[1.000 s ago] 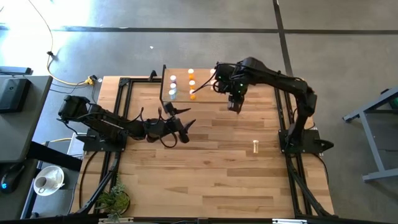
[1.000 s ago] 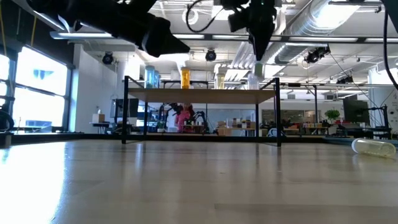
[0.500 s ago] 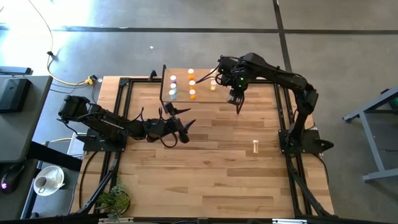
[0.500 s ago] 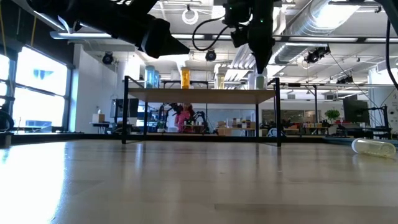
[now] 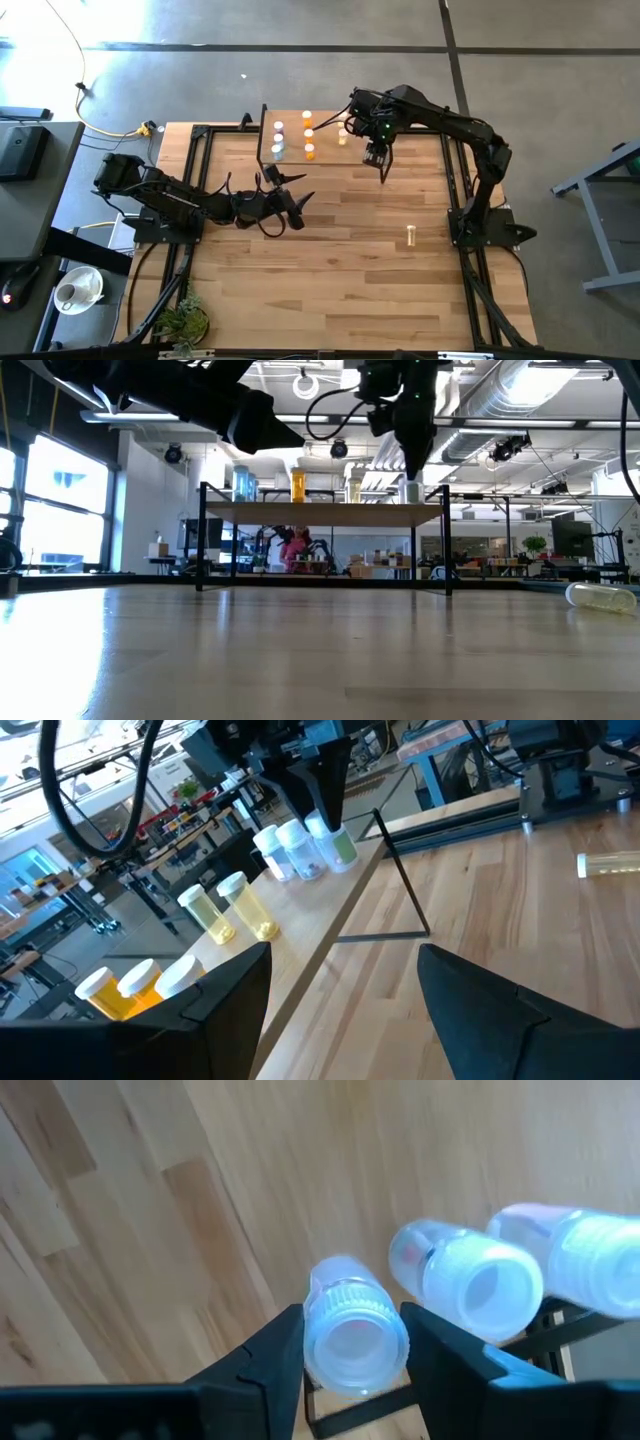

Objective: Pick and place medicine bottles onto shelf by color
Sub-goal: Put the white pill bottle on the shelf aligned with the other white pill bottle

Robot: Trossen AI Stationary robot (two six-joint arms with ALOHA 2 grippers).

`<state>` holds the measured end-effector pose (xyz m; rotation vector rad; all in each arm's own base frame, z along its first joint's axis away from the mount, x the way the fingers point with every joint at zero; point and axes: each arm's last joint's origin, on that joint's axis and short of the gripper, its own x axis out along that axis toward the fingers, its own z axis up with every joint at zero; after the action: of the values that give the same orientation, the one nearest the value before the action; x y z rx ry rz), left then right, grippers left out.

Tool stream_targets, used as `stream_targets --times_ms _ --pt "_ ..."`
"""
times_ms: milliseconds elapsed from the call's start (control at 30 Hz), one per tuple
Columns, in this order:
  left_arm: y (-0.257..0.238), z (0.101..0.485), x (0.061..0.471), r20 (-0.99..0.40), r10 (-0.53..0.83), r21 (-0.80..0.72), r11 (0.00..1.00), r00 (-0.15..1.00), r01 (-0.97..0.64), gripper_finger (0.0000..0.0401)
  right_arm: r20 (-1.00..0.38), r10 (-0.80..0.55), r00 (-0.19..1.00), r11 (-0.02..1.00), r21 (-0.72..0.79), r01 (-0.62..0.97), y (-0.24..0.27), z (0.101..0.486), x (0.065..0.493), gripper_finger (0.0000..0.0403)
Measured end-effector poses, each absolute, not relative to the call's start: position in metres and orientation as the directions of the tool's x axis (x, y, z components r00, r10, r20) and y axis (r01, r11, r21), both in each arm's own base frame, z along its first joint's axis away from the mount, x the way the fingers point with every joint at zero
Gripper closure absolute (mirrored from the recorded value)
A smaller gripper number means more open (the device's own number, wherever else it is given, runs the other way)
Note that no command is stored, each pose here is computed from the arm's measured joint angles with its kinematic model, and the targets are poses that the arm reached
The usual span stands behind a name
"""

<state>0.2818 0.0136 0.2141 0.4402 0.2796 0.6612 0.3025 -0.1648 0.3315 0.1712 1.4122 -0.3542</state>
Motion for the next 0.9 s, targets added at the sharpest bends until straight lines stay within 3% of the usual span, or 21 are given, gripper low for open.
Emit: stream_targets --times_ms 333,900 --pt "0.0136 0.2141 0.2819 -0.111 0.643 0.477 0.703 0.757 -0.527 0.0158 -0.979 -0.177 0.098 0.93 -0.134 0.343 -0.1656 0.3305 0.3034 0.0215" --pt "0.0136 0.2138 0.2818 -0.113 0.644 0.472 0.705 0.757 -0.529 0.0158 -0.986 -0.147 0.073 0.934 -0.114 0.339 -0.1627 0.3302 0.3006 0.0213"
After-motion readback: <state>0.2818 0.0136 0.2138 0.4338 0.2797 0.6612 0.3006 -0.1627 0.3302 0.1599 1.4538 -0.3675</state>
